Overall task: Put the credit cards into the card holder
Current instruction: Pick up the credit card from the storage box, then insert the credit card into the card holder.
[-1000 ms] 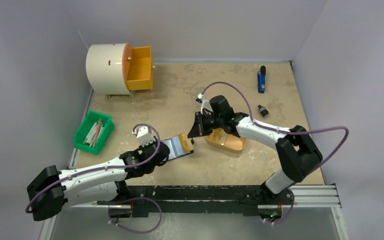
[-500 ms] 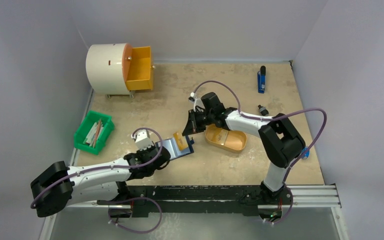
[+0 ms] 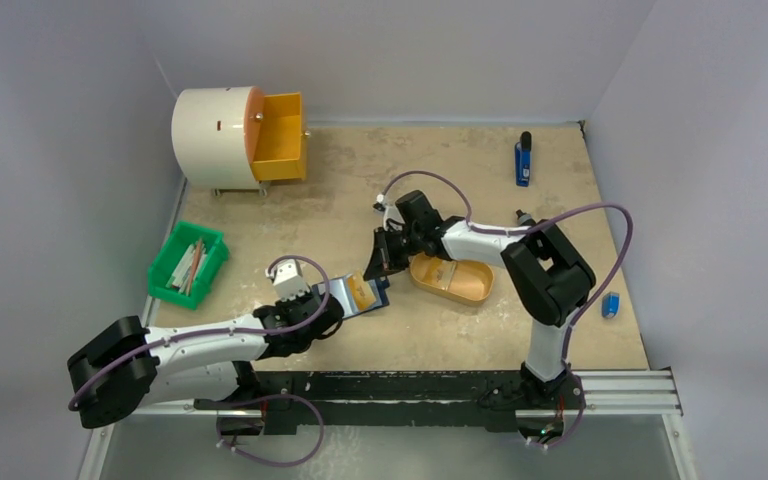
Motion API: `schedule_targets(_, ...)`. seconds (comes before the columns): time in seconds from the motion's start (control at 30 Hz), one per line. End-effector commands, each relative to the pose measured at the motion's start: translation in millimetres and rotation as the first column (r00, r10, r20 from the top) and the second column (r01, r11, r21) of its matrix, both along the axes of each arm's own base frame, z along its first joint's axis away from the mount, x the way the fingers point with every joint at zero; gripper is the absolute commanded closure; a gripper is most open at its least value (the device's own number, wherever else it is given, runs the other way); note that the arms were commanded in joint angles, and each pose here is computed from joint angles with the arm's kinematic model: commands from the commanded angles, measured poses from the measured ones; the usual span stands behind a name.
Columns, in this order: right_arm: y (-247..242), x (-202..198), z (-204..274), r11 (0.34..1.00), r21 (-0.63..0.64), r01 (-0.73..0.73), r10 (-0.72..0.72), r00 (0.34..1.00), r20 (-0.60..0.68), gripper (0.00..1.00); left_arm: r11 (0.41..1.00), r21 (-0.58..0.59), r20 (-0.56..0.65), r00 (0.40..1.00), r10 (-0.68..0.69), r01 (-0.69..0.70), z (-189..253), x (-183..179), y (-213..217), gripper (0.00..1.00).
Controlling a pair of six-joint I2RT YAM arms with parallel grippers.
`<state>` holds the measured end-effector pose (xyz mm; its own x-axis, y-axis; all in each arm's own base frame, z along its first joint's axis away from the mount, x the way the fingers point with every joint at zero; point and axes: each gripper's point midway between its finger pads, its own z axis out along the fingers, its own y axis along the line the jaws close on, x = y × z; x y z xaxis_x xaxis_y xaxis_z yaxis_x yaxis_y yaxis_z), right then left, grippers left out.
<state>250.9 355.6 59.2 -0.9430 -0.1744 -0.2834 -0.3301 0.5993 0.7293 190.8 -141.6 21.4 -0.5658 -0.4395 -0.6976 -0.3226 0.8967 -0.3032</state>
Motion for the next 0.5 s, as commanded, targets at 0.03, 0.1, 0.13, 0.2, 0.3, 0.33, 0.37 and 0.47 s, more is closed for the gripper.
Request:
schedule_targets(0.03,13.5,1.2,15.4,0.999,0.047,-0.014,0.014,1.0,-0.012,1.0,1.0,-0.017,0.04,0.999,0.023,-0.023,3.9,6.8,-0.6,0.95)
schedule_targets(0.1,14.4,1.2,14.5,0.999,0.049,-0.012,0.013,1.0,-0.019,1.0,1.0,-0.016,0.039,0.999,0.024,-0.023,3.5,6.7,-0.2,0.96)
schedule_targets(0.13,15.8,1.0,15.0,0.998,0.054,-0.013,0.014,1.0,-0.019,1.0,1.0,-0.017,0.039,0.999,0.023,-0.023,3.2,6.4,0.0,0.96)
schedule_targets(0.2,16.6,1.0,13.9,0.999,0.052,-0.013,0.015,1.0,-0.022,1.0,1.0,-0.016,0.038,0.999,0.023,-0.023,2.9,6.2,0.2,0.96)
schedule_targets(0.3,17.4,1.7,11.0,0.999,0.045,-0.011,0.012,0.999,-0.031,1.0,1.0,-0.017,0.037,0.999,0.023,-0.022,2.1,5.7,0.5,0.97)
schedule_targets(0.33,17.5,1.9,9.7,0.999,0.043,-0.011,0.012,0.999,-0.033,1.0,1.0,-0.016,0.036,0.999,0.021,-0.021,2.1,5.6,0.5,0.97)
schedule_targets(0.37,17.8,1.5,8.1,0.999,0.04,-0.011,0.012,0.999,-0.038,1.0,1.0,-0.018,0.036,0.999,0.02,-0.019,2.1,5.6,-0.1,0.97)
schedule_targets(0.47,17.9,2.6,4.4,0.999,0.032,-0.003,0.005,0.999,-0.046,1.0,1.0,-0.016,0.035,0.999,0.02,-0.02,1.7,5.4,0.5,0.98)
